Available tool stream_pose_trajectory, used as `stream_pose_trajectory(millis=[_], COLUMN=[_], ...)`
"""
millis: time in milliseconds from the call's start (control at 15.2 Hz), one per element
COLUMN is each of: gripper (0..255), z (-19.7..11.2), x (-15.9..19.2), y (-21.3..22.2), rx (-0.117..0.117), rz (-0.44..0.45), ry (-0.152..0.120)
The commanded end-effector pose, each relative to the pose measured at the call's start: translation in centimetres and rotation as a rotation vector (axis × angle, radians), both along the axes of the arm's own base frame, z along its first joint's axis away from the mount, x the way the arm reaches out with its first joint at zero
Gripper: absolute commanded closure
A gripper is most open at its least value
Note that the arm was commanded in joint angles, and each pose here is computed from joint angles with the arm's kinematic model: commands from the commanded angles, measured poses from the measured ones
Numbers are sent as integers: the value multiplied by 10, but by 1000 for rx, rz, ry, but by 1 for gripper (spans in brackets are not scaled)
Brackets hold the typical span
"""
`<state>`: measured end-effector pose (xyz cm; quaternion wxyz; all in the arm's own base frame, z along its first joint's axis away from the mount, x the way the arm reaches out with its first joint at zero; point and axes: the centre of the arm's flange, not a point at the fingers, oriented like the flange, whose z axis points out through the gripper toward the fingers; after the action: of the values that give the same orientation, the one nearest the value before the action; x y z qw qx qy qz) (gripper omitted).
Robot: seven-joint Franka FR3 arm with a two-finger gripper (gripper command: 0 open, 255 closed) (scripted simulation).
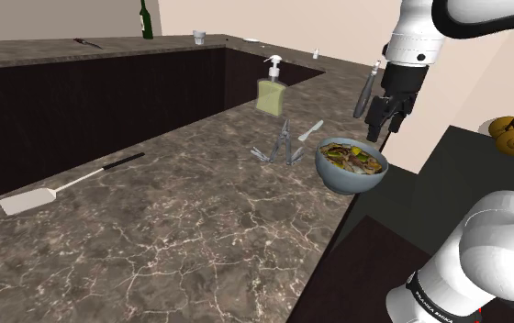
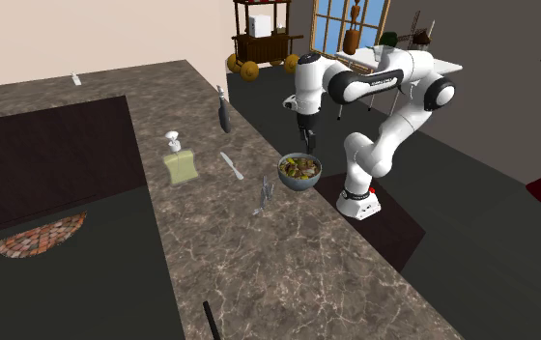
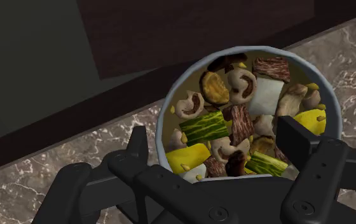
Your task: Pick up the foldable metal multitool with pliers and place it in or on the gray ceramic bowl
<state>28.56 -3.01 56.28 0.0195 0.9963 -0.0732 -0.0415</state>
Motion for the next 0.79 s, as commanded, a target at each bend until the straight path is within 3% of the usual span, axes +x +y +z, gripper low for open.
stream_pose_trajectory(millis=[0,726], gripper=[0,0], z=[0,-21], x=[0,119], y=[0,46], rx=[0,34], rz=[0,491], ry=[0,-83])
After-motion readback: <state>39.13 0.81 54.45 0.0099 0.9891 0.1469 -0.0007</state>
